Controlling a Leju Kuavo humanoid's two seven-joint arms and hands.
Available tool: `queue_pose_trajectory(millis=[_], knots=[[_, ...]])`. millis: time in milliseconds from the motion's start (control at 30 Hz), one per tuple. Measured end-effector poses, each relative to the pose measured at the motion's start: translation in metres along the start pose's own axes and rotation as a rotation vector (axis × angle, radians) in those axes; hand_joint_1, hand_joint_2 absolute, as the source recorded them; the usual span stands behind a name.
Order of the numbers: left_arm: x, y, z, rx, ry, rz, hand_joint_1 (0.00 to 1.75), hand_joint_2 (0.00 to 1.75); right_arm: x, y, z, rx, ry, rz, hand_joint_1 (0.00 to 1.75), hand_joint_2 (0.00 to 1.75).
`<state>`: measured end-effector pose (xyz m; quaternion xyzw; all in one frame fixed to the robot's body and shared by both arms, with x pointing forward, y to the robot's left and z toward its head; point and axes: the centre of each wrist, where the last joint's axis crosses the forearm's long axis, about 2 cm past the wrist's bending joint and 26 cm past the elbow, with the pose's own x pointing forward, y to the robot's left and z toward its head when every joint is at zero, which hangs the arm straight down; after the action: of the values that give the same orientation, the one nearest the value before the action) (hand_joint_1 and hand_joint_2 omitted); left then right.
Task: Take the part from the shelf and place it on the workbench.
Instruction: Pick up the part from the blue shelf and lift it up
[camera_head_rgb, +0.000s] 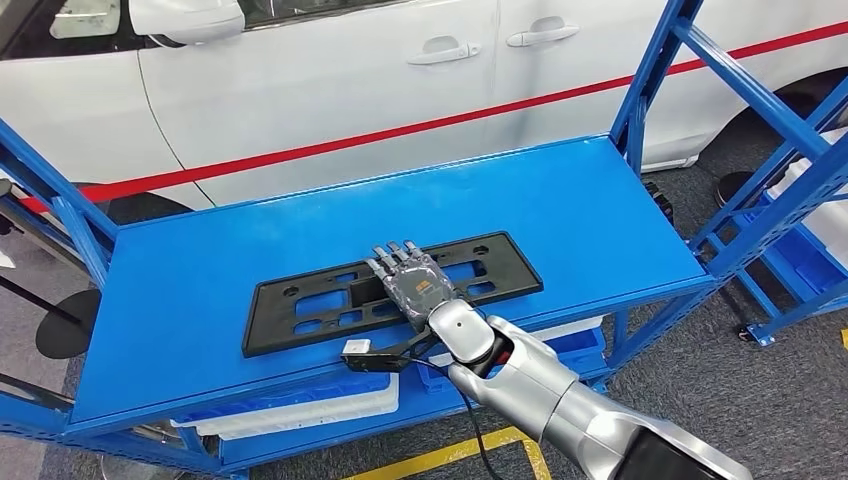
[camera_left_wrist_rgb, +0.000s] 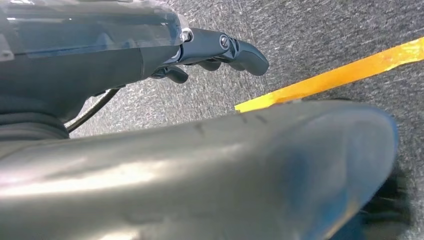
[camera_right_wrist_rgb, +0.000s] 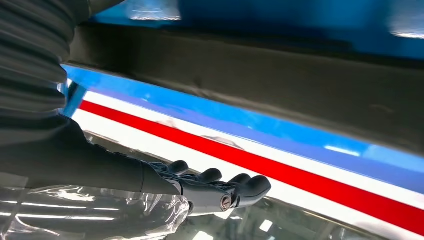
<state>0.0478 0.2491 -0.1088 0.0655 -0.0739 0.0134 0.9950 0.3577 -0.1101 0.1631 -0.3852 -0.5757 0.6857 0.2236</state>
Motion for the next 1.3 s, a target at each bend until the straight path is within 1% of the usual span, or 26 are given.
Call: queue_pose_trajectory(millis=[200, 333, 467, 667, 800, 933, 1167, 1300], knots=[[-0.002, 0.000, 0.000, 0.000, 0.005, 0.009, 0.00, 0.00, -0.001, 0.001, 0.000, 0.020, 0.012, 0.011, 0.00, 1.75], [-0.001, 0.000, 0.000, 0.003, -0.013, 0.017, 0.00, 0.00, -0.003, -0.001, -0.001, 0.037, 0.020, 0.019, 1.73, 1.75], [-0.001, 0.001, 0.000, 0.006, -0.027, 0.023, 0.00, 0.00, -0.005, 0.001, 0.000, 0.046, 0.022, 0.020, 1.75, 1.75], [-0.001, 0.002, 0.000, 0.011, -0.022, 0.029, 0.00, 0.00, -0.006, 0.008, 0.005, 0.069, 0.024, 0.015, 1.75, 1.75], [0.000, 0.002, 0.000, 0.013, -0.036, 0.027, 0.00, 1.75, -0.007, 0.005, 0.004, 0.056, 0.025, 0.009, 1.75, 1.75], [0.000, 0.002, 0.000, 0.018, -0.056, 0.024, 0.00, 1.75, -0.008, 0.002, 0.003, 0.019, 0.038, 0.000, 1.75, 1.75], [-0.001, 0.002, 0.000, 0.015, -0.066, 0.020, 0.00, 1.75, -0.015, -0.014, -0.004, -0.058, 0.088, -0.022, 1.75, 1.75], [0.000, 0.002, 0.000, 0.015, -0.072, 0.020, 0.00, 1.75, -0.027, -0.035, -0.010, -0.157, 0.130, -0.032, 1.75, 1.75]])
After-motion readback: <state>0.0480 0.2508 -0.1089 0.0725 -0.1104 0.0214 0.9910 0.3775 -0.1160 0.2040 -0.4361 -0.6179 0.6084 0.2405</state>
